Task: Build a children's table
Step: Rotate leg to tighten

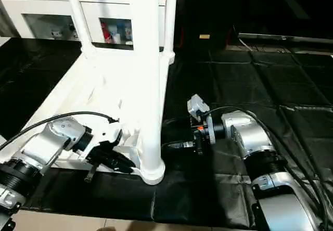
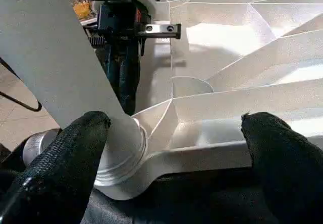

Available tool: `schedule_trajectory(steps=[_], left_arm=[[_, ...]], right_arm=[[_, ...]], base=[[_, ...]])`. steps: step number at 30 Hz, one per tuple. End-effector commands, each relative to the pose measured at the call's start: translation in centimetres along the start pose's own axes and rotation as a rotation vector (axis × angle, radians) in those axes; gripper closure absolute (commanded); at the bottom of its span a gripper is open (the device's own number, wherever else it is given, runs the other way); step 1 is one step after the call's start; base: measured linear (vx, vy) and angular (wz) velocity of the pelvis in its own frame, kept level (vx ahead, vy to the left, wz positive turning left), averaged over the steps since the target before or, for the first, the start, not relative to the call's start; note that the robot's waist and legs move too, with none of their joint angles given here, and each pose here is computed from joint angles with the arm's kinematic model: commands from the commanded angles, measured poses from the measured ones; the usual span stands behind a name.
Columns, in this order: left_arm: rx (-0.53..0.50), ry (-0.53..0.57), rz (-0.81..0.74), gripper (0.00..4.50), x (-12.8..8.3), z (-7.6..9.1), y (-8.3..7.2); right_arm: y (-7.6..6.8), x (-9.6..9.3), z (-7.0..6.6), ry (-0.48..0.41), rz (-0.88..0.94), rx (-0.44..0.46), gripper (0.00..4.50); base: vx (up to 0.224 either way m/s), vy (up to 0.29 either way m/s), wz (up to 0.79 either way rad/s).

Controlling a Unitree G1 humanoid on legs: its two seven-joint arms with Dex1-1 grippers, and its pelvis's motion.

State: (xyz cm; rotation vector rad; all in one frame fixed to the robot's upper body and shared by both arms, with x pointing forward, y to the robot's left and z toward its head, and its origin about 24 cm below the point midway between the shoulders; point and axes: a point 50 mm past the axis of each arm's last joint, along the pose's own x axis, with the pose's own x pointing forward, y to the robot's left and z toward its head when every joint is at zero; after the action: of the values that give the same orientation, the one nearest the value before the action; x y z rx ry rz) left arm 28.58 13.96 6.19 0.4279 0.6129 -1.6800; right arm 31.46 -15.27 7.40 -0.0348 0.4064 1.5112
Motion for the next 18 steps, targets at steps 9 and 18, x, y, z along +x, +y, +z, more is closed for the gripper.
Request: schedule_trajectory(steps=[9,18], left_arm=[[0.029,-0.008,-0.056,4.50,0.7,0.5,-0.4],[0.024,-0.010,-0.053,4.50,0.8,0.5,-0.4]], right_arm=[[0.3,0.7,0.5,-0.016,0.053,-0.032,0.19],[1.0,1.5,0.3,-0.018,0.141,-0.017,1.05]], base=[[0.000,0.000,0.00],[0.000,0.000,0.00]])
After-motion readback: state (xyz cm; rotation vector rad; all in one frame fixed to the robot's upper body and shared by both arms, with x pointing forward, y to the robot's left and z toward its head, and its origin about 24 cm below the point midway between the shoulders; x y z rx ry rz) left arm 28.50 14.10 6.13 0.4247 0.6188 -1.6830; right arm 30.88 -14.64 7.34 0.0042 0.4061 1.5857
